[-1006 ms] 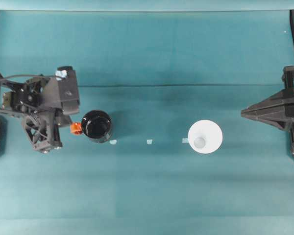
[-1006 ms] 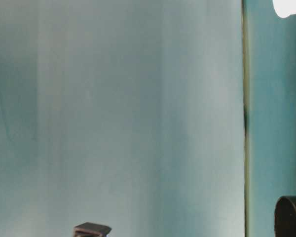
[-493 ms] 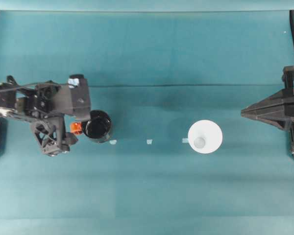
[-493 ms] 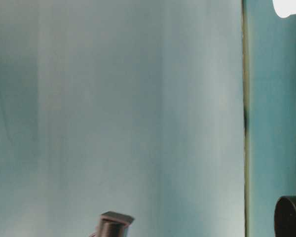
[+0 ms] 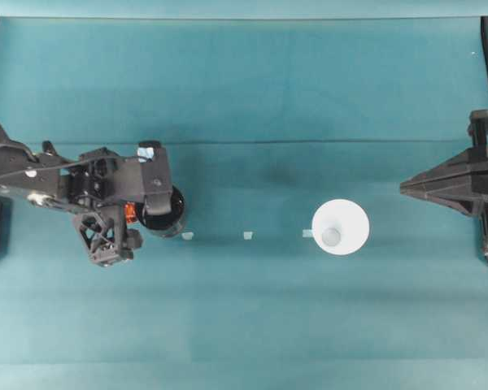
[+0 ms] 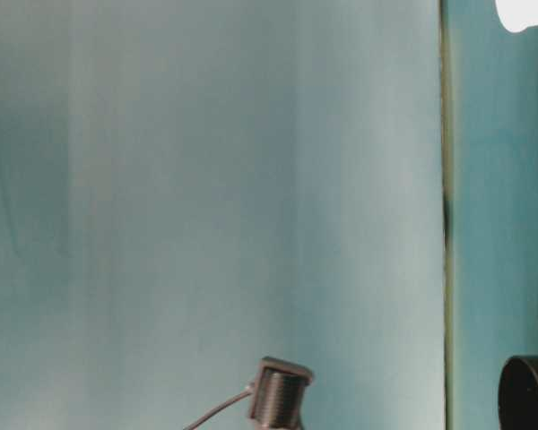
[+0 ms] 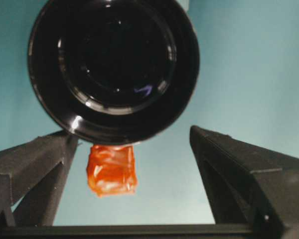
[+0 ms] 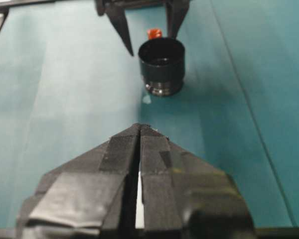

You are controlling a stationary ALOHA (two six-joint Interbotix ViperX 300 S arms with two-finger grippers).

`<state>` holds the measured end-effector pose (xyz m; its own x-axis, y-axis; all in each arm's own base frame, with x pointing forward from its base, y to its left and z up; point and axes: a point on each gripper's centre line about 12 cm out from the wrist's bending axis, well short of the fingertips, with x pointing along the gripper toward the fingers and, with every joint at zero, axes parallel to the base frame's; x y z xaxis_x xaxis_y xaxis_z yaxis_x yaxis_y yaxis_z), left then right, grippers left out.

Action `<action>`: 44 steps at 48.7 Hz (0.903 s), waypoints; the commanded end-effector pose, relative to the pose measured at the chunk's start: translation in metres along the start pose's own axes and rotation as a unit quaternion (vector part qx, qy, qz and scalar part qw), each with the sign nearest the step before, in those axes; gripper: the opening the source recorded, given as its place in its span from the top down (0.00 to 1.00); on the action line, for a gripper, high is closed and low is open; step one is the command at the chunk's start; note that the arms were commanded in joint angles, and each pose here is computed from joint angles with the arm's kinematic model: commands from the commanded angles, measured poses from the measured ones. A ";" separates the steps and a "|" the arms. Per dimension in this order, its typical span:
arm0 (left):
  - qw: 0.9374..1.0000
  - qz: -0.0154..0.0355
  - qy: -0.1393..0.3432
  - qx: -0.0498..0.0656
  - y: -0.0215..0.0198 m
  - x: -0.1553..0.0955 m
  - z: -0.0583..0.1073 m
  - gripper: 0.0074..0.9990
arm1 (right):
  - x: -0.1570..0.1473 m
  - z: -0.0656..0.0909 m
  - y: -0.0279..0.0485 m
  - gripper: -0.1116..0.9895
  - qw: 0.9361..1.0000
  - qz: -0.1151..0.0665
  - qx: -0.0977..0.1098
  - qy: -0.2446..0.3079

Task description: Put the paper cup into the moved red handle cup holder.

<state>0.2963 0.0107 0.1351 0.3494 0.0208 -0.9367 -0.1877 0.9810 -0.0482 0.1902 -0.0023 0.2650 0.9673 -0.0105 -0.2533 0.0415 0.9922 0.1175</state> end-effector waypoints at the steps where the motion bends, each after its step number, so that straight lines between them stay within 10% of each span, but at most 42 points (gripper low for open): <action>1: 1.000 -0.001 -0.005 0.001 -0.0012 0.000 0.002 0.03 | 0.000 0.009 0.0008 0.99 1.000 0.001 0.006 -0.011; 17: 1.000 0.000 -0.002 0.000 0.0000 0.000 0.001 0.16 | 0.000 0.008 0.0007 0.99 1.000 0.001 0.006 -0.010; 29: 1.000 -0.001 -0.004 0.007 -0.0014 -0.001 0.001 0.73 | 0.000 0.009 0.0008 0.99 1.000 0.001 0.006 -0.010; 44: 0.999 -0.007 -0.029 0.014 -0.0075 -0.013 0.015 0.72 | 0.000 0.009 0.0008 0.99 1.000 0.001 0.006 -0.011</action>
<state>0.2973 0.0070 0.1360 0.3525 0.0158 -0.9357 -0.1665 0.9850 -0.0462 0.1902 -0.0023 0.2650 0.9673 -0.0105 -0.2533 0.0415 0.9922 0.1175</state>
